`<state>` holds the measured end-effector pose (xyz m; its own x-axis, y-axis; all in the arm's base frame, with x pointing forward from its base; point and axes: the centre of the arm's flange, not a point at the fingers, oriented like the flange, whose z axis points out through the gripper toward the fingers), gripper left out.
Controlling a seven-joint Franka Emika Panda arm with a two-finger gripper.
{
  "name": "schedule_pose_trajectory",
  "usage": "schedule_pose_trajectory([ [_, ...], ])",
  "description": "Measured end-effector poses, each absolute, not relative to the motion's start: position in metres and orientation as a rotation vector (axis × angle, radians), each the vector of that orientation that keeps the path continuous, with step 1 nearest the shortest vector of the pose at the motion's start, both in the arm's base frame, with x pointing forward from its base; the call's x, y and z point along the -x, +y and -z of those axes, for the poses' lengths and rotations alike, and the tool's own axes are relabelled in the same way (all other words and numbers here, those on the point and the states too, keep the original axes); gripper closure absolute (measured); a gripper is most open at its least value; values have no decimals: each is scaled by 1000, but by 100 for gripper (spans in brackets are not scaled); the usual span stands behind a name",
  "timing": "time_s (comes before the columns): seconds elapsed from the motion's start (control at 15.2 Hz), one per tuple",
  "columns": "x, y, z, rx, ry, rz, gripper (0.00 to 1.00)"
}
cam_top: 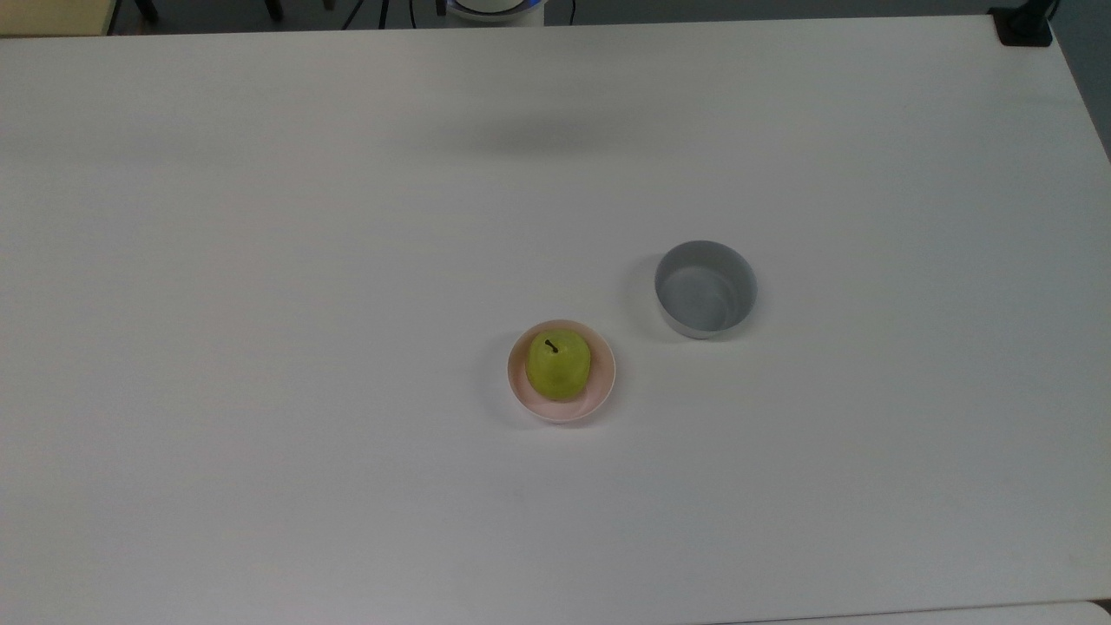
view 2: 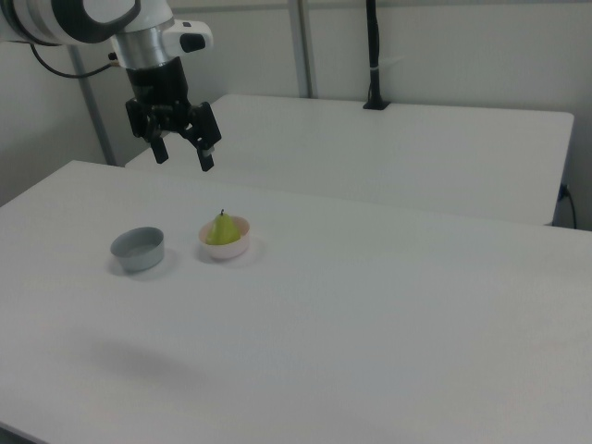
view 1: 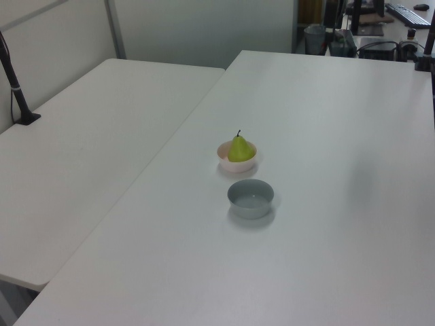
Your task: Place the pear in the bowl
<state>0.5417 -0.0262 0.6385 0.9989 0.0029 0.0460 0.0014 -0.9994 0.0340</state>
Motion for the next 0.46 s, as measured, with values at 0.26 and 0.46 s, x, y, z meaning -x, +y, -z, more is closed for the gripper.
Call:
schedule_pose_trajectory([
  [0.26, -541, -26, -634, -3108, 5, -52, 0],
  [0.46, -543, -25, -630, -3108, 8, -41, 0],
])
